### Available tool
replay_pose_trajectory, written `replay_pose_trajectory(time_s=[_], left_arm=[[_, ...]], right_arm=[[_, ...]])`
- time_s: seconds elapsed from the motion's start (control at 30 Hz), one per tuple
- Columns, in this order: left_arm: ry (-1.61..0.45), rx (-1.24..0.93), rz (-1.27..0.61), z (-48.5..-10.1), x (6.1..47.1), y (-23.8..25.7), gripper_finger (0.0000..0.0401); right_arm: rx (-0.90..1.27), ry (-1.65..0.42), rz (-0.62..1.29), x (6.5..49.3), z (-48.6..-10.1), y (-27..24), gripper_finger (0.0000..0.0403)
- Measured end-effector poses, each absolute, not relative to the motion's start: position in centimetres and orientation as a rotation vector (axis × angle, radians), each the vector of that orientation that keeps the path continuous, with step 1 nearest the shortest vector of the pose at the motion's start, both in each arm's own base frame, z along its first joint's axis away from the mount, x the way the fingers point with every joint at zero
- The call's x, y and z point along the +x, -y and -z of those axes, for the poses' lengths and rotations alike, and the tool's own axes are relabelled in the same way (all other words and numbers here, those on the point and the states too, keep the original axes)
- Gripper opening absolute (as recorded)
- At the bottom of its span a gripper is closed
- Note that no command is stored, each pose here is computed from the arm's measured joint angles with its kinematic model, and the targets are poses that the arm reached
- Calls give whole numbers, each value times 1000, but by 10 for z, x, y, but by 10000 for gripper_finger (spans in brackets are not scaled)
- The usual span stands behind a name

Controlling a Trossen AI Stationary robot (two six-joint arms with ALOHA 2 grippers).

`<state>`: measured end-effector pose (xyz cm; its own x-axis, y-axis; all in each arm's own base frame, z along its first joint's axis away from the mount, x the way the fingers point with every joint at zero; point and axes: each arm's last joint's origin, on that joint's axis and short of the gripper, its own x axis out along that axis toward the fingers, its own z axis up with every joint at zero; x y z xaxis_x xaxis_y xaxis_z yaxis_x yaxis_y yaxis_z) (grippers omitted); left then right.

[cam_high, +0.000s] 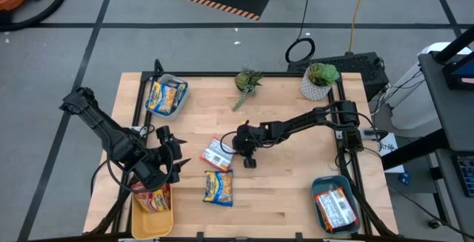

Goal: Sort Maruchan noodles
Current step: Put the orange noodle pack into the blue bin

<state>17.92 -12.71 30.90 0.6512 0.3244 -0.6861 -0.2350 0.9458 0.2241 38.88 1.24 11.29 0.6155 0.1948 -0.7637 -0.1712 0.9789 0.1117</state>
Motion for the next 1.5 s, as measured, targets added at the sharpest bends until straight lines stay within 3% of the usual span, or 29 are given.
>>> replay_pose_trajectory(time_s=[0.3,0.7,1.03,1.5], left_arm=[[-801,127,-316,-309,179,127,289],[-755,118,-307,-312,188,126,289],[-674,130,-291,-320,206,119,289],[-603,34,-391,-320,234,101,289]], right_arm=[[-55,-869,-189,387,-120,-14,1],[-393,-735,3,373,-187,-37,0],[-562,-659,134,360,-219,-55,0],[-627,-554,467,330,-273,-62,0]])
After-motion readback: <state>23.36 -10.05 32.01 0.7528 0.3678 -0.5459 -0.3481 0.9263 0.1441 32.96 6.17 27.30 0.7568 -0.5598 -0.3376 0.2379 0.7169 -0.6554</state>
